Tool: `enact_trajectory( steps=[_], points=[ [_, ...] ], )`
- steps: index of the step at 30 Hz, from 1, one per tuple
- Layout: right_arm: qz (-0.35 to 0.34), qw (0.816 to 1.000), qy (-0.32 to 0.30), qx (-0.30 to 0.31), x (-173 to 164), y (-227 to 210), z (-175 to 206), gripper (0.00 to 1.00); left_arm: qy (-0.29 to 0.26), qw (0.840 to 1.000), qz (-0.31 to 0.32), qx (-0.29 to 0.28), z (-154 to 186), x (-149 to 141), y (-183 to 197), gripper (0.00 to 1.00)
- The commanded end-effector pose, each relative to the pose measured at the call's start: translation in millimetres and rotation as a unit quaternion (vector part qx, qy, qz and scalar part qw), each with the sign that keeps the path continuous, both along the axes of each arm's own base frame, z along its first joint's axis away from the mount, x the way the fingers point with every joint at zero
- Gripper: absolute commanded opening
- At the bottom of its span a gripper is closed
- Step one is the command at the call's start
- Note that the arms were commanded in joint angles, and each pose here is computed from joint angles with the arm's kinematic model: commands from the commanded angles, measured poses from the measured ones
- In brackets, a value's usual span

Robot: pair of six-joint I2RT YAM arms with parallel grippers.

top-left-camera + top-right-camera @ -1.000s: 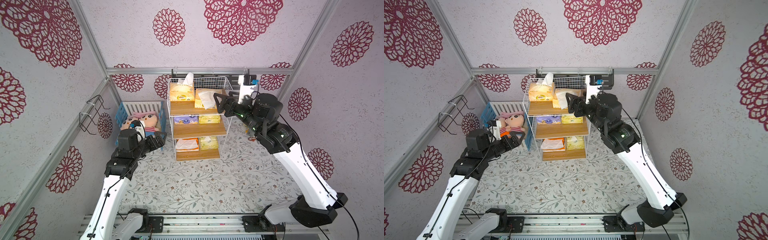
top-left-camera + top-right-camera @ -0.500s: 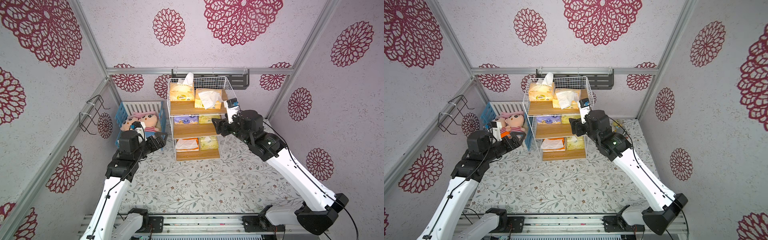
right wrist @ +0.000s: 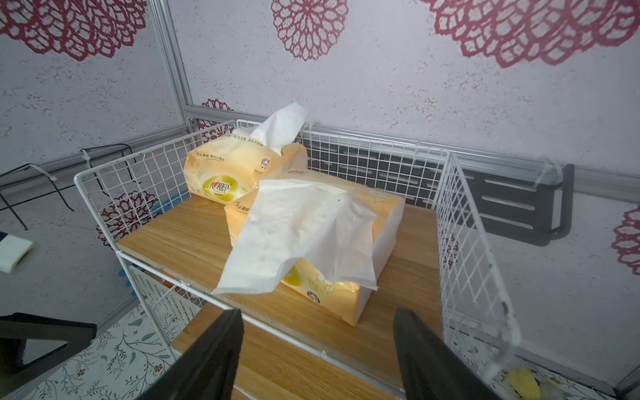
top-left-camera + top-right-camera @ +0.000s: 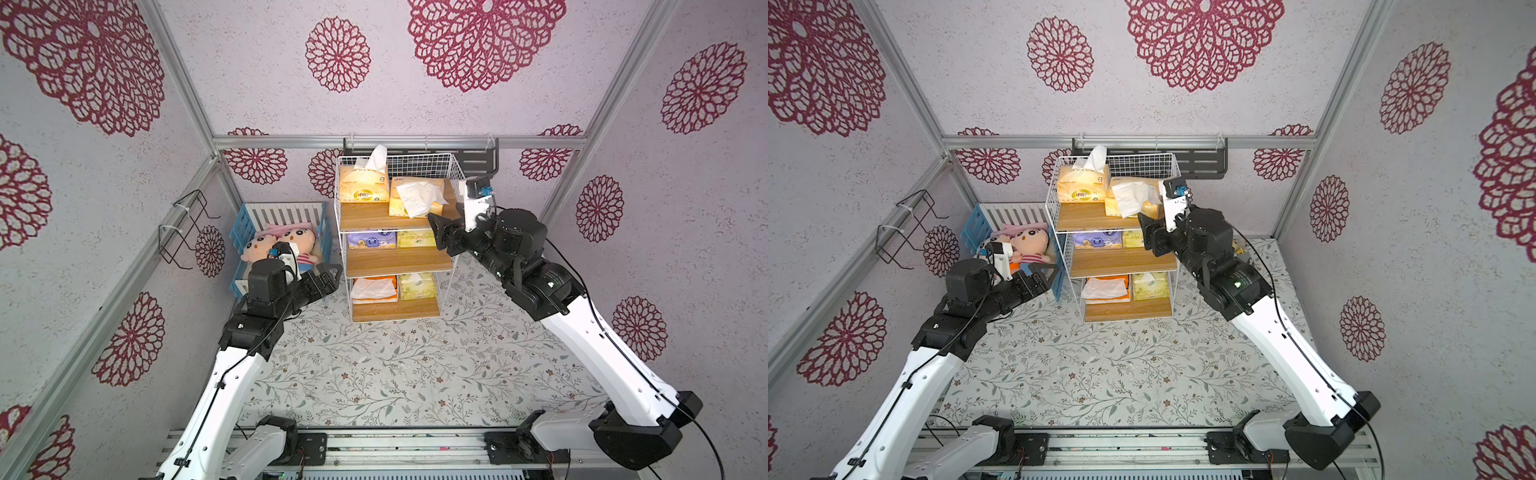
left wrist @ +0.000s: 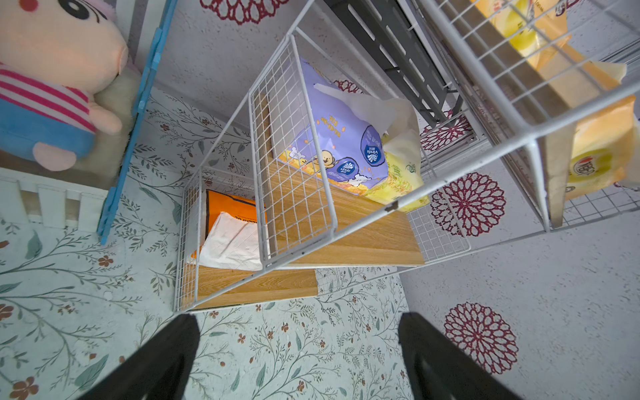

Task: Remove the tissue boxes from the shelf
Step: Pick up a box of tissues from the shelf.

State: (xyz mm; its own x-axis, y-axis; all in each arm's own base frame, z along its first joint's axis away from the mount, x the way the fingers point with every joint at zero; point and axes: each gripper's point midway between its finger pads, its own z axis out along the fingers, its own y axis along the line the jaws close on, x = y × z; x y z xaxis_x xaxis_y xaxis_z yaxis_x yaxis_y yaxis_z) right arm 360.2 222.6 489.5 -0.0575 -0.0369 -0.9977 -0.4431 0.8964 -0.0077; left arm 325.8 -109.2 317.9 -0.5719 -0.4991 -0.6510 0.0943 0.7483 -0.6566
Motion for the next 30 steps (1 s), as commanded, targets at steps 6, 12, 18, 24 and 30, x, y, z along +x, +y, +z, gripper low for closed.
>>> enact_trajectory(
  steps=[6,12,18,24,30],
  points=[
    [-0.004,1.000,-0.020,-0.005,23,15,0,0.75,-0.018,1.000,0.003,0.008,8,1,0,0.97],
    [-0.035,0.999,-0.021,-0.020,37,12,-6,0.75,-0.017,1.000,0.002,0.013,6,2,0,0.97],
    [-0.055,0.998,-0.022,-0.037,33,1,-11,0.75,-0.009,1.000,0.001,0.016,-1,2,0,0.97],
    [-0.049,0.997,-0.029,-0.050,40,7,-20,0.78,-0.007,1.000,0.000,0.019,-4,3,-1,0.97],
    [-0.033,0.998,-0.038,-0.037,51,22,-23,0.78,-0.007,1.000,0.000,0.016,-1,3,-1,0.97]
  ],
)
